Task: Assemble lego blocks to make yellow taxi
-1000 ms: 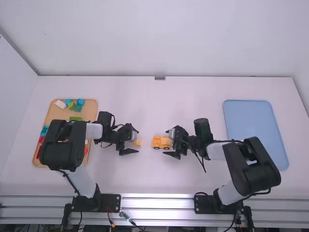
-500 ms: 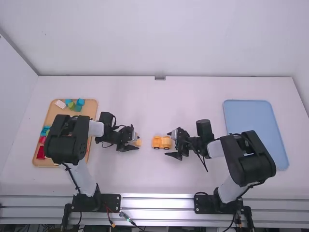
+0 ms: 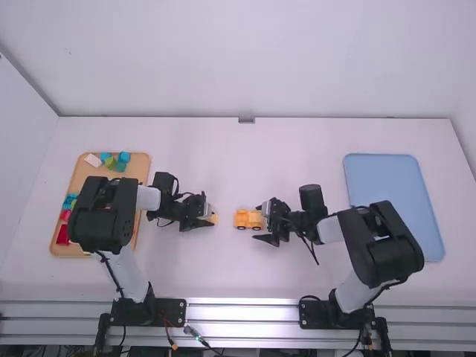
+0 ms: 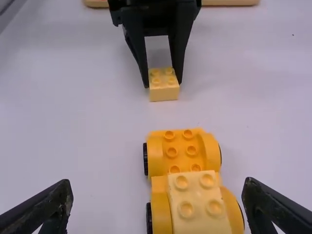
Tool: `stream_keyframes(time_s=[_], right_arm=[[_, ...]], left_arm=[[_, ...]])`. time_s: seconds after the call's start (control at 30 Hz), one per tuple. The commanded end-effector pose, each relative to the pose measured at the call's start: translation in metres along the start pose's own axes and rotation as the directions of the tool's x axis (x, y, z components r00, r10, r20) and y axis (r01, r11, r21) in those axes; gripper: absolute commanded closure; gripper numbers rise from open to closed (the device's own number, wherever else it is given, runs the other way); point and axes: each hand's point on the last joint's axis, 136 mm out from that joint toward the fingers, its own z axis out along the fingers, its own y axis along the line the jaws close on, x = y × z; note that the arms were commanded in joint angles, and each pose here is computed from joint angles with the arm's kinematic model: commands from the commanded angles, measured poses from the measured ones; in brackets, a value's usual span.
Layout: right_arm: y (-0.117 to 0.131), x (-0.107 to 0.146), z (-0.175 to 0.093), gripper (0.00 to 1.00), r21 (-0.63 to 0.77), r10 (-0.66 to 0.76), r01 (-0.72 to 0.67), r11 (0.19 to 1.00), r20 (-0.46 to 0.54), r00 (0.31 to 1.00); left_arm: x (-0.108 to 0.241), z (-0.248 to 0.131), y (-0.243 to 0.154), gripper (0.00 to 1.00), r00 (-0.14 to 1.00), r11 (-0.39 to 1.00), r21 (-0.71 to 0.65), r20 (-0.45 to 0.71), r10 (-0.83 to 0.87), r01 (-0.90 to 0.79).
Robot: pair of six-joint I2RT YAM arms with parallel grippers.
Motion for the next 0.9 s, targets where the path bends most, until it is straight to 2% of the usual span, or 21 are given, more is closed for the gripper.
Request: stream_keyframes(time_s=[0.0, 0.03, 0.1, 0.17, 0.33, 0.4, 0.47, 0.7, 0.73, 0.87], right_arm=[[-0.001, 0.002, 0.002, 0.1, -0.002, 0.004, -0.004, 1.0, -0.009, 1.0], [-0.001, 0.002, 0.002, 0.1, -0.002, 0.005, -0.005, 1.0, -0.007, 1.0], [-0.004, 0.003, 0.0, 0.1, 0.006, 0.009, -0.009, 1.0, -0.004, 1.0], [-0.005, 0.004, -0.002, 0.1, 0.011, 0.014, -0.014, 1.0, -0.004, 1.0], [-0.002, -0.001, -0.002, 0.1, -0.009, 0.014, -0.014, 1.0, 0.022, 1.0], [-0.003, 0.001, -0.002, 0.1, -0.004, 0.016, -0.016, 1.0, 0.016, 1.0], [-0.003, 0.001, -0.002, 0.1, -0.004, 0.017, -0.017, 1.0, 0.013, 1.0], [-0.002, 0.0, -0.002, 0.11, -0.009, 0.017, -0.017, 1.0, 0.017, 1.0], [-0.002, 0.0, -0.002, 0.11, -0.009, 0.016, -0.016, 1.0, 0.016, 1.0], [-0.004, 0.001, -0.004, 0.11, 0.0, 0.02, -0.02, 1.0, 0.016, 1.0]], left_arm=[[0.006, 0.002, -0.008, 0.64, 1.0, 1.0, 0.012, -0.012, -0.012, 0.012], [0.006, 0.002, -0.008, 0.61, 1.0, 1.0, 0.01, -0.011, -0.011, 0.011], [0.004, 0.002, -0.007, 0.48, 1.0, 1.0, 0.0, 0.002, -0.016, 0.016], [0.002, 0.003, -0.004, 0.47, 0.999, 1.0, -0.015, 0.02, -0.025, 0.025], [0.002, 0.004, 0.0, 0.55, 0.999, 0.998, -0.054, 0.036, -0.034, 0.036], [0.003, 0.005, -0.001, 0.65, 0.999, 0.998, -0.057, 0.036, -0.036, 0.038], [0.004, 0.006, -0.004, 0.71, 0.999, 0.998, -0.053, 0.035, -0.042, 0.043], [0.005, 0.006, -0.005, 0.8, 0.998, 0.998, -0.053, 0.036, -0.042, 0.044], [0.002, 0.005, -0.004, 0.85, 0.998, 0.998, -0.052, 0.049, -0.042, 0.044], [-0.006, 0.005, -0.002, 0.87, 0.995, 0.998, -0.049, 0.09, -0.03, 0.035]])
